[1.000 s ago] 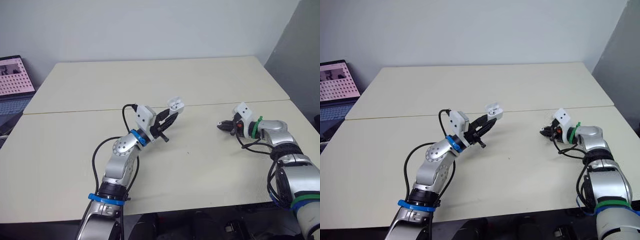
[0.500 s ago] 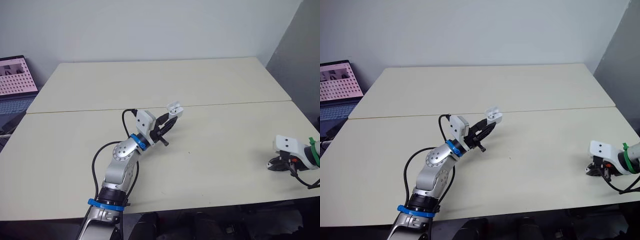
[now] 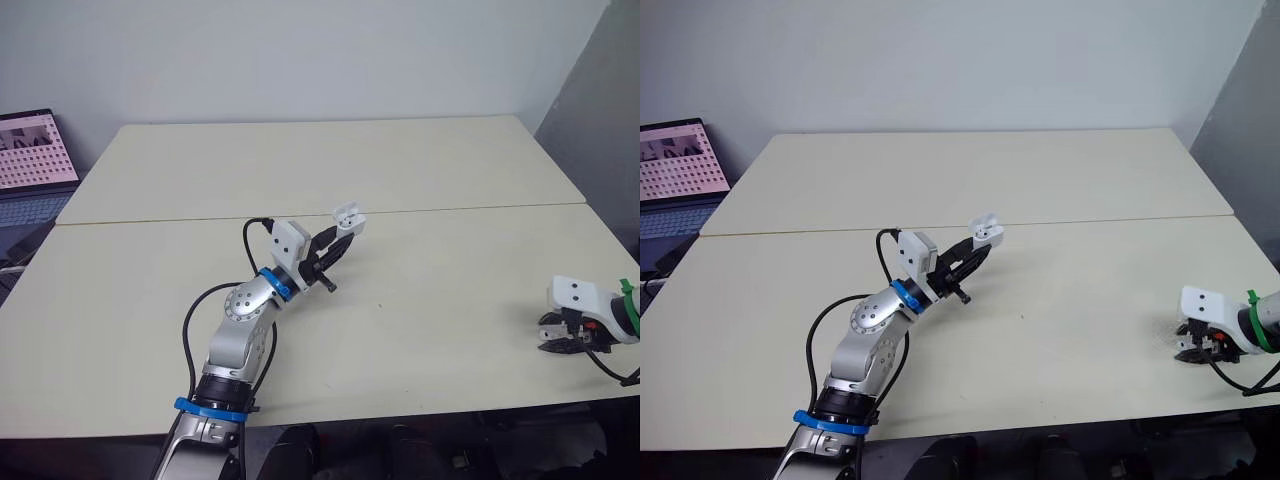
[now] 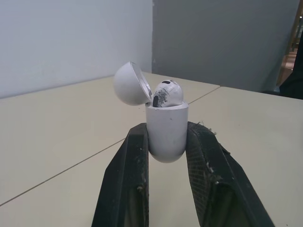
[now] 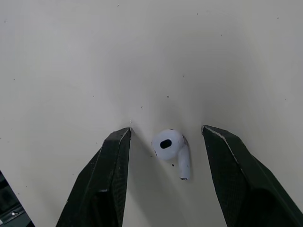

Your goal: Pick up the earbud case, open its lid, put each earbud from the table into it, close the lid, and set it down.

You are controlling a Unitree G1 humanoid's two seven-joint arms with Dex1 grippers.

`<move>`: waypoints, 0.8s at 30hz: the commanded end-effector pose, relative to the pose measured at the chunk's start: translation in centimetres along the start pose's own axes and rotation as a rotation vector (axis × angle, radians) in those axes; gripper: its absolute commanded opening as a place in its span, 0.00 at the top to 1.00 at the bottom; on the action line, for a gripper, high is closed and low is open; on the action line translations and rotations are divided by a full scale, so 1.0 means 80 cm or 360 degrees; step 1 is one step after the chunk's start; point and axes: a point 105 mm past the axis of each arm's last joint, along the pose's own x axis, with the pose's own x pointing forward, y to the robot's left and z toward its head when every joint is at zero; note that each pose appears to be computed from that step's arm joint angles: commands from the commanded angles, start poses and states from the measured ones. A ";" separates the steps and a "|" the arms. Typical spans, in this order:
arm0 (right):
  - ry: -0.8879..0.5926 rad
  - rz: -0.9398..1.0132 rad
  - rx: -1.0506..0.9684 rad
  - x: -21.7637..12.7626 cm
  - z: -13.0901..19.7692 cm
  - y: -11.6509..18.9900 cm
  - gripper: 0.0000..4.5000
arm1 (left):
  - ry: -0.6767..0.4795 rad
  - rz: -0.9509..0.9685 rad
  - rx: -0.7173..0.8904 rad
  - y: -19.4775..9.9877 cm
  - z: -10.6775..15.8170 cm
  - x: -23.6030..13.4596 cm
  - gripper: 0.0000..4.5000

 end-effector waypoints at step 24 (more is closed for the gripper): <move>-0.0223 -0.0067 -0.0063 -0.014 0.040 -0.015 0.99 | -0.0068 -0.0079 0.0014 -0.013 0.013 0.004 0.84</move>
